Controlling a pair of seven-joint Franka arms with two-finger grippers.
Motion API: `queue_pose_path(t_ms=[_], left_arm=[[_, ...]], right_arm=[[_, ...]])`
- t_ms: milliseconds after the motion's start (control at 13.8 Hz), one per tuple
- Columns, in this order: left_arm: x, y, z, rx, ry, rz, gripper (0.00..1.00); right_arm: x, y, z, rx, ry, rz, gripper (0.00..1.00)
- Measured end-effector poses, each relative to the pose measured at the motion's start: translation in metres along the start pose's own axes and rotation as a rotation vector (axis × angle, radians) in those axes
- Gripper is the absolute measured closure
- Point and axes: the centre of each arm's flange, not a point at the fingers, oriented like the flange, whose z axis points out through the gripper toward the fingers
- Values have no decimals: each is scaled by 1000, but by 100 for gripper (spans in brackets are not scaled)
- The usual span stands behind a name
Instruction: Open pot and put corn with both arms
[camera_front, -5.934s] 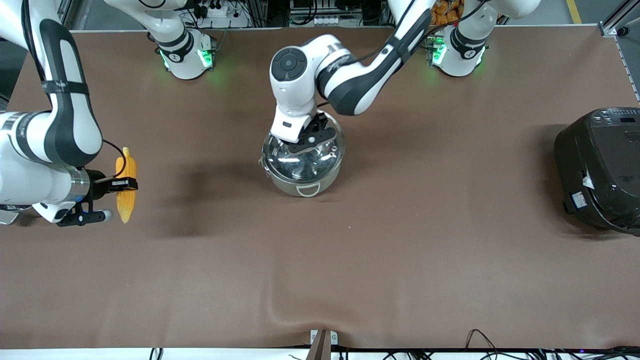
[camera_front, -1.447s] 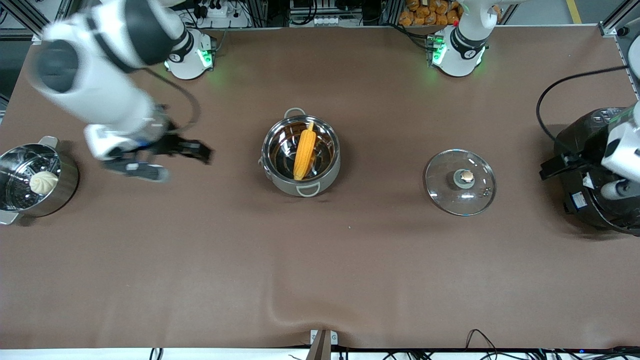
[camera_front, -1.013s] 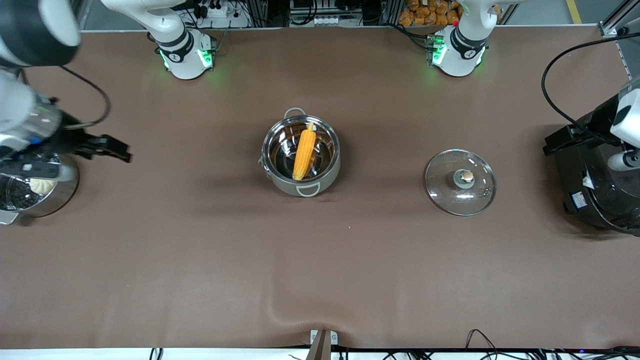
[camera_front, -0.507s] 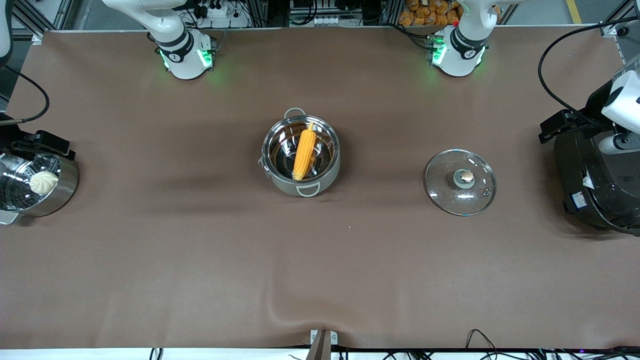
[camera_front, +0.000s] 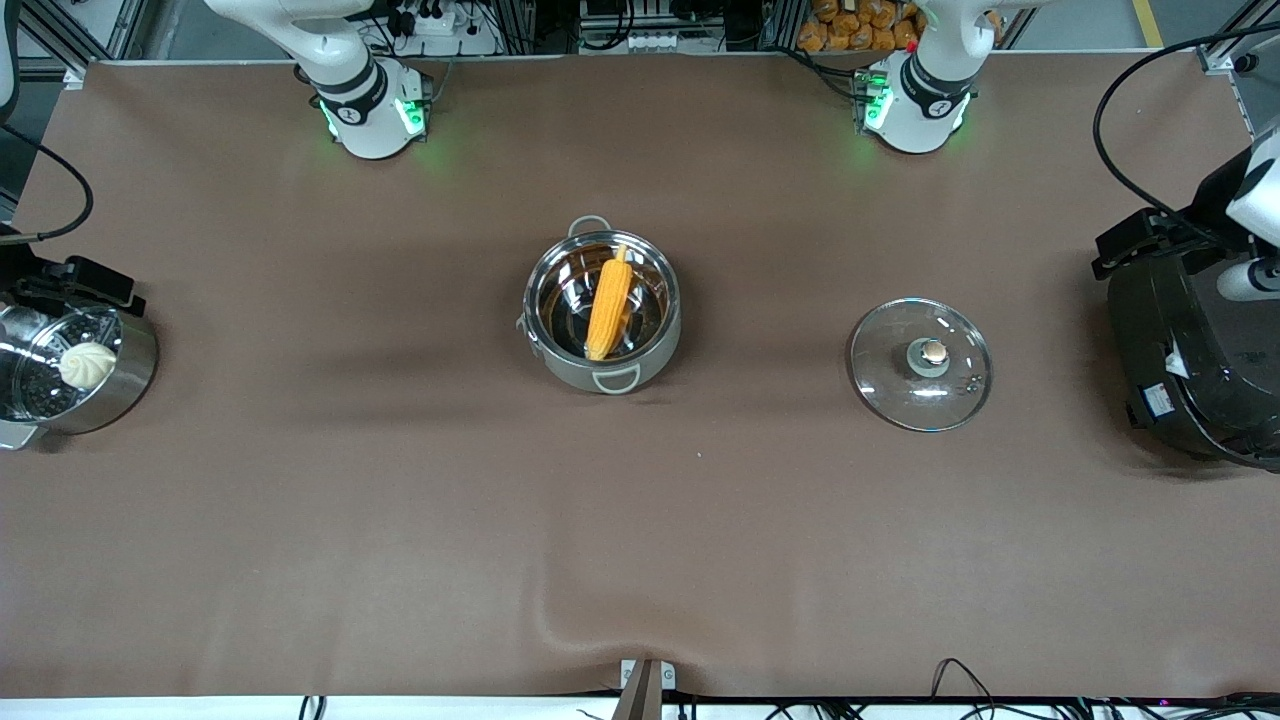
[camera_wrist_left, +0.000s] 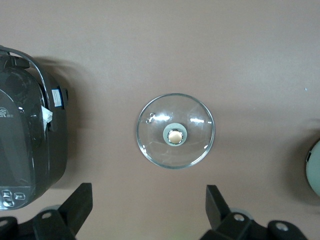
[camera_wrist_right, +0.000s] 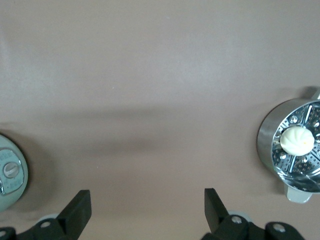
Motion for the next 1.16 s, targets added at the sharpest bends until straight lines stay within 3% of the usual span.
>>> queue_pose_path(t_ms=[434, 724, 1158], left_arm=[[2, 1, -1, 0, -19, 8, 0], [2, 4, -3, 0, -16, 14, 0], [3, 7, -2, 0, -18, 19, 0]], right_arm=[[-17, -4, -28, 5, -9, -9, 0], [-17, -15, -29, -57, -16, -38, 0], [-16, -20, -29, -58, -15, -46, 0]])
